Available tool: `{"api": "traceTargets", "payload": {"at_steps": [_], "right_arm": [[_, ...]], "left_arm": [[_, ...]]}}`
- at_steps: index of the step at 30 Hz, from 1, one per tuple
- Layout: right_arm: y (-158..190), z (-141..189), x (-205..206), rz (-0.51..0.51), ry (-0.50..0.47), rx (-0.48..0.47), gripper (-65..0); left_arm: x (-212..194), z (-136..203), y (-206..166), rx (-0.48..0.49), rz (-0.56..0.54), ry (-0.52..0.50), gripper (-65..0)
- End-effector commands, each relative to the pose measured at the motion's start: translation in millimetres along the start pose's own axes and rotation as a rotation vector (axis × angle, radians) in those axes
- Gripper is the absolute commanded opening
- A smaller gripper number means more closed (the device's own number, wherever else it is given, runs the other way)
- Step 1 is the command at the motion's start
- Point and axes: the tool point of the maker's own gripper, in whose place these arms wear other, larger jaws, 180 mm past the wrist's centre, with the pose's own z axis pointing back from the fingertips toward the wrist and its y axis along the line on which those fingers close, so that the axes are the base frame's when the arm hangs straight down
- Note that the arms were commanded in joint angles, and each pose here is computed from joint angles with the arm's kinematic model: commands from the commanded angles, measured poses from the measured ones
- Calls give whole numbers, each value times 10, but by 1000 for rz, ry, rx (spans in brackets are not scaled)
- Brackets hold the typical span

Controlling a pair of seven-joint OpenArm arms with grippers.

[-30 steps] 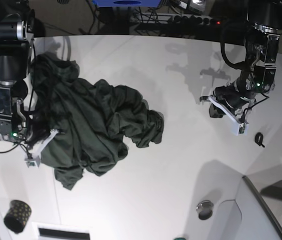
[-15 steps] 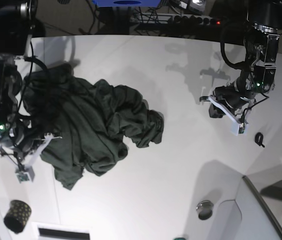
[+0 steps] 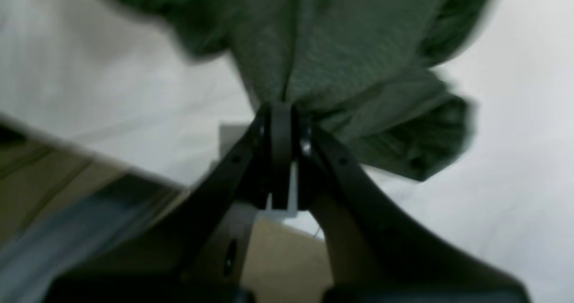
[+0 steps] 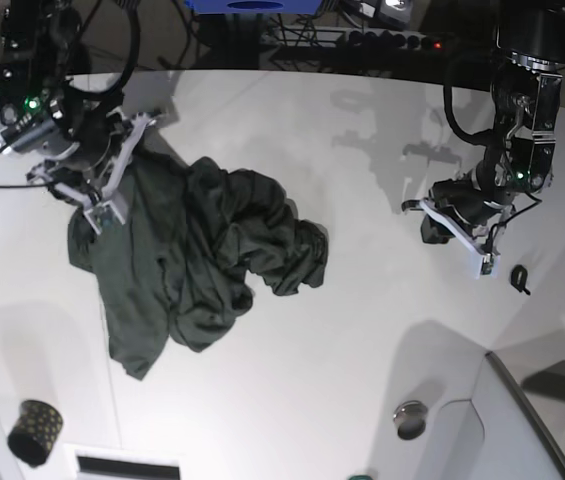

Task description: Layout the t-shirt on the table in an organized manner, then fold the t-shirt properly

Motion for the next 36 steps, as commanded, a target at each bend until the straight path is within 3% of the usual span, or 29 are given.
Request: {"api": "traceTargets", "payload": {"at_steps": [1,5,8,14,19,24,29,33,36], "right_arm": [[9,-5,-34,19,3,9,-644],[-47,-154,-384,28,115,27,-638],[-77,-185,-476,25,144,28,-612],[-117,106,-87,67,8,-31,-342],[-248,70,445,89,-101,-55,-332],[-116,34,980,117,-180,-64,-324],[160,-169,1011,179,-130,-36,-324],[150,-367,866,164,-64,-18,-329],[145,-397,843,158,-83,-17,-329]], "left_arm": [[205,29,12,-3,-15,-52,-591],[272,18,9,-4,-17,-64,-591],[282,20,14,-3,-18,-65,-591],[248,31,39,2,-13,-60,-587],[224,38,56,6,-12,-56,-586],[110,68,104,15,-18,-32,-586],[73,80,104,15,-19,-27,-584],[60,76,74,7,-25,-24,-584],[105,75,-77,-25,-35,-41,-584]]}}
